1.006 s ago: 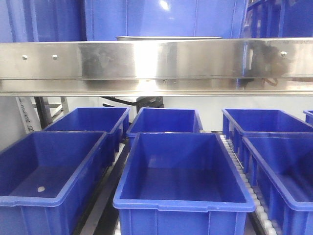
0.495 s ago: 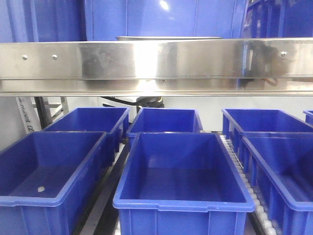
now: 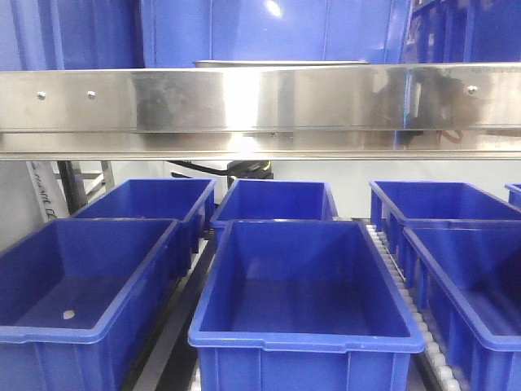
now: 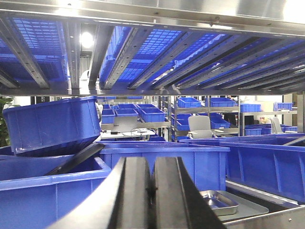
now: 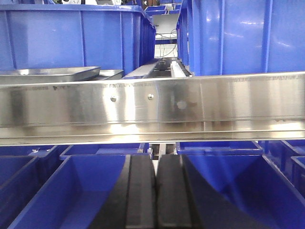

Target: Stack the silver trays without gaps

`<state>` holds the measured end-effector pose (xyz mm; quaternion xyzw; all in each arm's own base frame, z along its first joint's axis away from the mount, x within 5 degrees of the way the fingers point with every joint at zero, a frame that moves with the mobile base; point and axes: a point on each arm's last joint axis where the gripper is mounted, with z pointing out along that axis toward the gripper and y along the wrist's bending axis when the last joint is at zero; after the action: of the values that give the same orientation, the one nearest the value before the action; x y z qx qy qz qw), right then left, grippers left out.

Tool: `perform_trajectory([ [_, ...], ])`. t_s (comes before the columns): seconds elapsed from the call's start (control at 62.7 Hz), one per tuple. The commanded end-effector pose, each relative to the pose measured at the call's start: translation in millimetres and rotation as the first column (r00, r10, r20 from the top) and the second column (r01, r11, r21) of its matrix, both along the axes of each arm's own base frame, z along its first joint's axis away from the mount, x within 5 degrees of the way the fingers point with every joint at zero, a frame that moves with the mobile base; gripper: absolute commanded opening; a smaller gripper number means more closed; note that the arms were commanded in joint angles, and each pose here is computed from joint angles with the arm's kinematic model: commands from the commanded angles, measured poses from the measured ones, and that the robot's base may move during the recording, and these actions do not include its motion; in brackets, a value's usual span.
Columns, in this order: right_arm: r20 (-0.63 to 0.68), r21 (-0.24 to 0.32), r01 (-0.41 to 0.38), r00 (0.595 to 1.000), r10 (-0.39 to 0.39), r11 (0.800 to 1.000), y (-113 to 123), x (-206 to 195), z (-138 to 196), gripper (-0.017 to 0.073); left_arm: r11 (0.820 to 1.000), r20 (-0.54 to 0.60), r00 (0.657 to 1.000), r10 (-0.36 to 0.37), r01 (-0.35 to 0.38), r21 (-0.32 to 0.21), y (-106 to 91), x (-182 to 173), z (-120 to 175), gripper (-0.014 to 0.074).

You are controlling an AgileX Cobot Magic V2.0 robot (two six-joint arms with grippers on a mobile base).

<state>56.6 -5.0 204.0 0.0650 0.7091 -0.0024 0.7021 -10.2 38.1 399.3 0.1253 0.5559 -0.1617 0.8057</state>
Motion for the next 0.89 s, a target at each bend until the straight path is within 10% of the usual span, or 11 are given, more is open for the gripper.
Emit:
perform_trajectory([
  [0.0,0.012,-0.014,0.0,1.0,0.0,1.0,0,0,1,-0.0079,1.0,0.008,1.0,-0.011,0.011,-0.013,0.0,-1,0,-0.0009],
  [0.367,0.012,-0.014,0.0,1.0,0.0,1.0,0,0,1,-0.0079,0.999,-0.011,1.0,0.02,-0.02,-0.034,-2.4,-3,-1,-0.0009],
  [0.495,0.012,-0.014,0.0,1.0,0.0,1.0,0,0,1,-0.0079,0.992,-0.037,0.994,0.104,-0.107,-0.072,-10.1,-9,-3,-0.0009],
  [0.718,0.012,-0.014,0.0,1.0,0.0,1.0,0,0,1,-0.0079,0.964,-0.107,0.958,0.265,-0.262,0.047,-37.4,5,-32,-0.0009],
  [0.878,0.012,-0.014,0.0,1.0,0.0,1.0,0,0,1,-0.0079,0.933,-0.261,0.902,0.346,-0.359,-0.006,-42.6,32,-75,-0.0009],
])
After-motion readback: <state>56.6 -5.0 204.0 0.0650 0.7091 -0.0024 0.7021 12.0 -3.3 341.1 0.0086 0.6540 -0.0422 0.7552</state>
